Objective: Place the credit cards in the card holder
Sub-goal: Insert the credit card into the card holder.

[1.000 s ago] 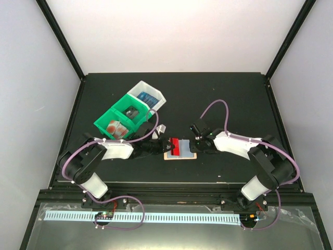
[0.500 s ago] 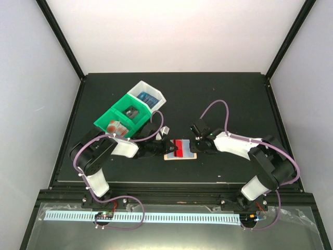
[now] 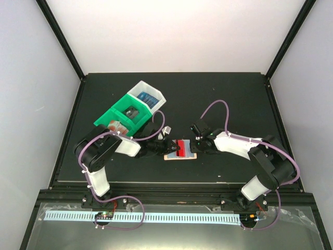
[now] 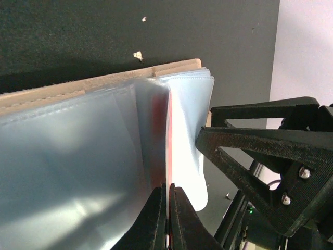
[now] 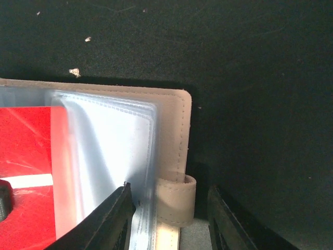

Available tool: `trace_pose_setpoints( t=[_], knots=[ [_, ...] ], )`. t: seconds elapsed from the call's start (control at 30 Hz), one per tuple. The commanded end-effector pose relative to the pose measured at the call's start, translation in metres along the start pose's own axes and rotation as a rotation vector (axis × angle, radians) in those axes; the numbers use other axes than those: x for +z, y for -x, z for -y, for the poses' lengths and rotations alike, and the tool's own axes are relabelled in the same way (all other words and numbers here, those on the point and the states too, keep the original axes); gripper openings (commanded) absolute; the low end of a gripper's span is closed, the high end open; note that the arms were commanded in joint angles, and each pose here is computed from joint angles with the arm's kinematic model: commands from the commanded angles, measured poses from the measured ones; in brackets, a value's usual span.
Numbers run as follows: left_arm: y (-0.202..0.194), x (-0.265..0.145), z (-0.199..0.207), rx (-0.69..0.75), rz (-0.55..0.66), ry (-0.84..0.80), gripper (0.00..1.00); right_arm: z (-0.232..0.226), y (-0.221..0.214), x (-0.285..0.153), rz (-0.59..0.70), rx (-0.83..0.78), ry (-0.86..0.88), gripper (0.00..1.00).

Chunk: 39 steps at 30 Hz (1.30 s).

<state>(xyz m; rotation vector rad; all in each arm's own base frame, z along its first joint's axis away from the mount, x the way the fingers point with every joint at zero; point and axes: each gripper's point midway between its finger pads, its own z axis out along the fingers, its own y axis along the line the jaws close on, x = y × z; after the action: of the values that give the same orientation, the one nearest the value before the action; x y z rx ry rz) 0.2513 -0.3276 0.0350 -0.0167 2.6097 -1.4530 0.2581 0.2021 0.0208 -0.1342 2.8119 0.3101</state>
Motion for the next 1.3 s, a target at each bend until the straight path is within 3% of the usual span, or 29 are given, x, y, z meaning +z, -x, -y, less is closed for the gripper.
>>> trace_pose_setpoints(
  t=[0.0,0.2,0.43,0.6,0.8,1.03,1.27],
  knots=[
    [-0.005,0.006,0.007,-0.077,-0.023,-0.057,0.02,0.002,-0.013,0.007,-0.054,0.004,0.011,0.42],
    [-0.005,0.010,0.007,-0.077,-0.019,-0.049,0.02,-0.003,-0.015,0.011,-0.065,0.017,0.041,0.44],
    [-0.008,0.019,0.004,-0.043,-0.050,-0.025,0.08,-0.001,-0.003,-0.003,0.010,0.026,0.032,0.57],
    [-0.011,0.014,-0.001,0.007,-0.070,0.060,0.21,0.003,0.004,-0.016,0.061,0.021,0.007,0.64],
    [-0.015,0.006,0.004,0.049,-0.096,0.123,0.46,0.005,0.003,-0.018,0.060,0.017,0.002,0.69],
    [-0.019,0.001,-0.006,0.081,-0.106,0.263,0.54,0.003,0.001,-0.016,0.047,0.021,0.013,0.70],
    [-0.023,-0.009,-0.007,0.107,-0.119,0.314,0.55,-0.004,-0.006,-0.008,0.017,0.025,0.062,0.71]
  ],
)
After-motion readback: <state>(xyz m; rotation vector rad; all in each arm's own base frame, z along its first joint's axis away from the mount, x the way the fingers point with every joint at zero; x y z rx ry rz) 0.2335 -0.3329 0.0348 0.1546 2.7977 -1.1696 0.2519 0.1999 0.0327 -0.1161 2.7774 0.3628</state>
